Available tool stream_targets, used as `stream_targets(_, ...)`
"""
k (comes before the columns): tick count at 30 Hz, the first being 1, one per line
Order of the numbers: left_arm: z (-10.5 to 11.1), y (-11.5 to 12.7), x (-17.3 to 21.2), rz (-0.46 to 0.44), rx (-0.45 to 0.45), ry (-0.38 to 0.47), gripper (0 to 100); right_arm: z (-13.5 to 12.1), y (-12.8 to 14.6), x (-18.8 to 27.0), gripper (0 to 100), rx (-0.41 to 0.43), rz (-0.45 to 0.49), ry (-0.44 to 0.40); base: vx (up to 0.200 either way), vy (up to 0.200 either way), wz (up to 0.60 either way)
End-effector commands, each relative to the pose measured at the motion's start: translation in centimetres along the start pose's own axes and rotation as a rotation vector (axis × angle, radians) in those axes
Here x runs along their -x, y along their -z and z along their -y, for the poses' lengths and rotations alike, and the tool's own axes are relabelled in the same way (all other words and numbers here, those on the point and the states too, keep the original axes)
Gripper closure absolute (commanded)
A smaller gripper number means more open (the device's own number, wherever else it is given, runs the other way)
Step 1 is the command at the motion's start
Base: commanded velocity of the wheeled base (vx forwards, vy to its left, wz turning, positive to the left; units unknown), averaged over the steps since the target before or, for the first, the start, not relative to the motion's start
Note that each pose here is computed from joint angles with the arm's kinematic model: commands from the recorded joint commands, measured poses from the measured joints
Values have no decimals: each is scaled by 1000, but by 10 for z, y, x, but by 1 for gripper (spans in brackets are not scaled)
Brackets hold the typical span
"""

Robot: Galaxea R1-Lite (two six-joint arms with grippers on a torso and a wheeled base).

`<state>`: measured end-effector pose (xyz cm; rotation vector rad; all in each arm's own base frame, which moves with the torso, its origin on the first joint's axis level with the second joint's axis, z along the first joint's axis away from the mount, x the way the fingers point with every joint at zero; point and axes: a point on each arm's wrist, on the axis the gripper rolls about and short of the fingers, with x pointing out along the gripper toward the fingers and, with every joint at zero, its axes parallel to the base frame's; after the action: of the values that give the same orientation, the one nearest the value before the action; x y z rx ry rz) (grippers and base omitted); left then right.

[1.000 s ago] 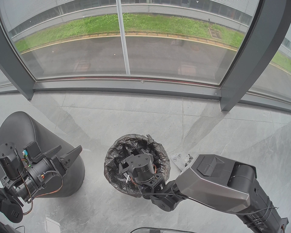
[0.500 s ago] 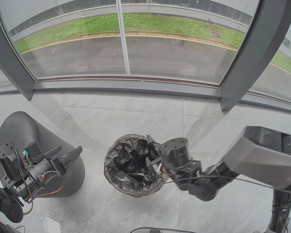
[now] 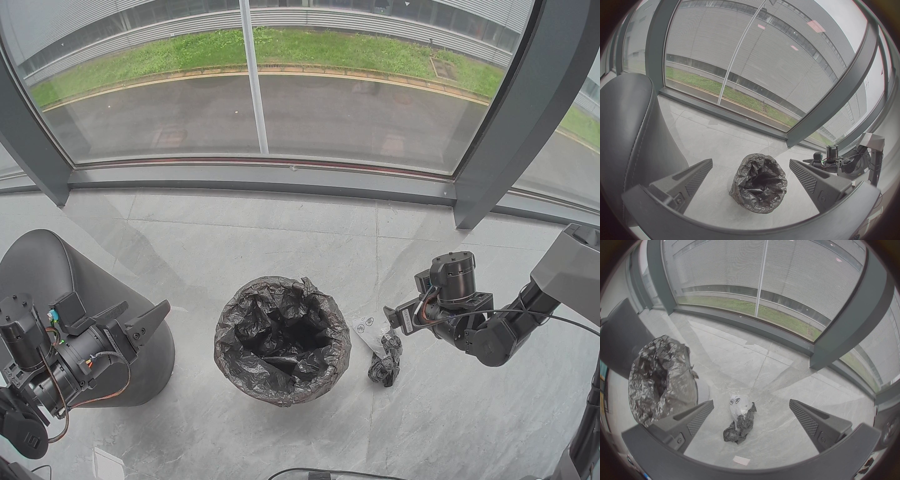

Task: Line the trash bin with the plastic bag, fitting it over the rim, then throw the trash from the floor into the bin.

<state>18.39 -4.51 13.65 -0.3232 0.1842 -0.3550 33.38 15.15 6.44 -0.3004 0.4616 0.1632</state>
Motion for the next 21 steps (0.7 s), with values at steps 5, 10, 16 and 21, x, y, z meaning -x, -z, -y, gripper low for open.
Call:
stream_targets(5, -3, 4, -4, -20, 17, -14, 0, -34, -23, -57, 0, -263, -116, -36, 0, 0, 0)
stream_targets(10, -5, 6, -7, -32, 21, -20, 0, -42, -52, -75, 0, -355, -171, -31, 0, 0, 0)
stream_targets(16, -6, 7, -8, -39, 28, -22, 0, -47, -59, -91, 0, -321, -283, -17, 0, 0, 0)
stream_targets(21, -6, 9, -10, -51, 30, -25, 0, -49, -66, -110, 0, -349, -319, 0, 0, 0, 0)
